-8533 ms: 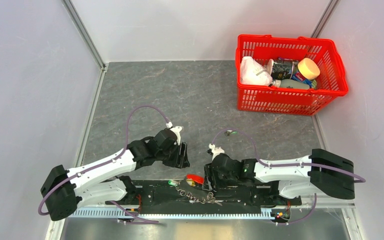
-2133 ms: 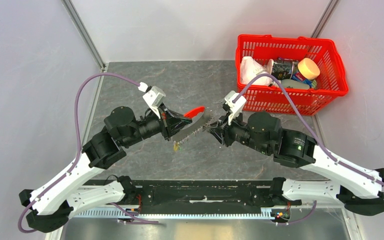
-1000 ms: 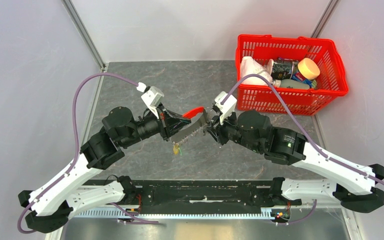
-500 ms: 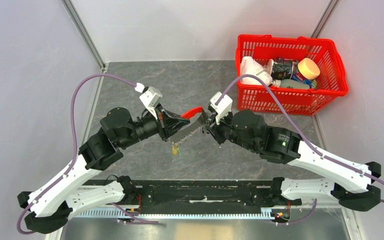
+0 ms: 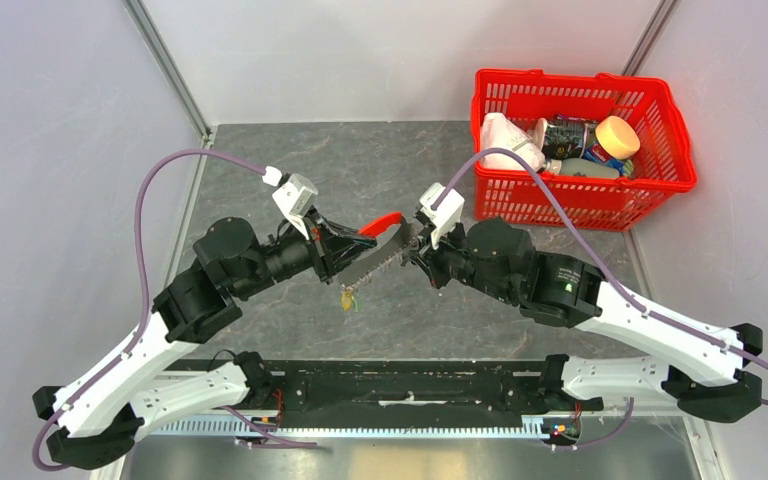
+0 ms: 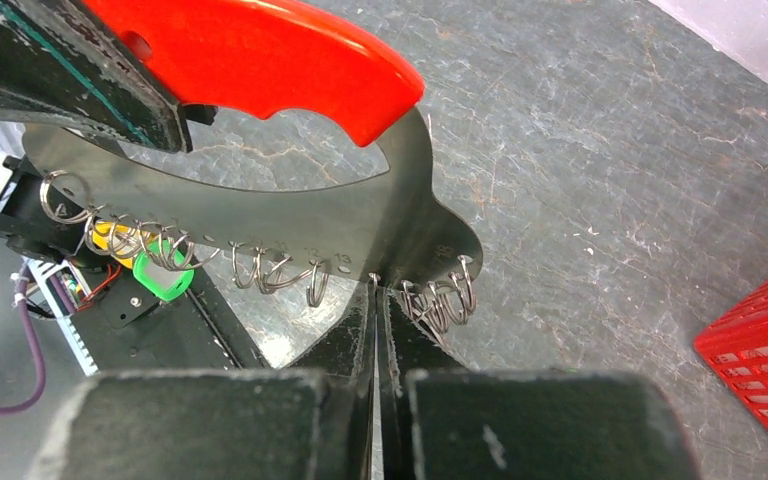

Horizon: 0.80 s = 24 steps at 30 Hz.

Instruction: Put the keys on the keyring

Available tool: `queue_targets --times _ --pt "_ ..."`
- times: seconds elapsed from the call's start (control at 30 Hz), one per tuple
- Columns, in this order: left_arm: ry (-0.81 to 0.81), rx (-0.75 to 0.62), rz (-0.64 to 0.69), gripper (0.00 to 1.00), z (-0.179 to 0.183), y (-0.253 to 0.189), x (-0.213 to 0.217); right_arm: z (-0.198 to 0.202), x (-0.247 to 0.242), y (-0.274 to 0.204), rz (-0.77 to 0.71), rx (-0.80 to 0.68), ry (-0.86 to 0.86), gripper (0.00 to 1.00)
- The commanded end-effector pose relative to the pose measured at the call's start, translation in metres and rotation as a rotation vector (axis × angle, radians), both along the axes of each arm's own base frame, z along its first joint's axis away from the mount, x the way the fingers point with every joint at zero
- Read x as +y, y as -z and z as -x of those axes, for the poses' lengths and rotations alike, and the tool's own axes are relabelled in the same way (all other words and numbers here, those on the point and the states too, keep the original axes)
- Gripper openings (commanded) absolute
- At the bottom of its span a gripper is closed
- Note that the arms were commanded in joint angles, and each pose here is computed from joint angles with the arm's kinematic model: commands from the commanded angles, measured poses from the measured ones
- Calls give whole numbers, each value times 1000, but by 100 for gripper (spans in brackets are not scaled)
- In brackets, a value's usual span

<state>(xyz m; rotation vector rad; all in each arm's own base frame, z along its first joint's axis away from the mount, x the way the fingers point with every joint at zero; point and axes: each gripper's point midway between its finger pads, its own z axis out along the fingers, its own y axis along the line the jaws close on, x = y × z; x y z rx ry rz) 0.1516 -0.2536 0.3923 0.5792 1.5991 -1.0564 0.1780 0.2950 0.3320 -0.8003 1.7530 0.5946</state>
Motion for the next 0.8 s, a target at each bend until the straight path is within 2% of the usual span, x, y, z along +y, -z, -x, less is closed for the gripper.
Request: queue_targets --times 0.0,0.27,0.77 --pt "7 -34 106 2 7 -35 4 4 -1 -39 -96 -46 -27 0" --pt "-6 -24 111 2 4 -34 3 16 -4 -39 -102 -34 -76 0" --pt "14 0 121 2 2 -30 -6 24 -12 -22 -8 23 -97 0"
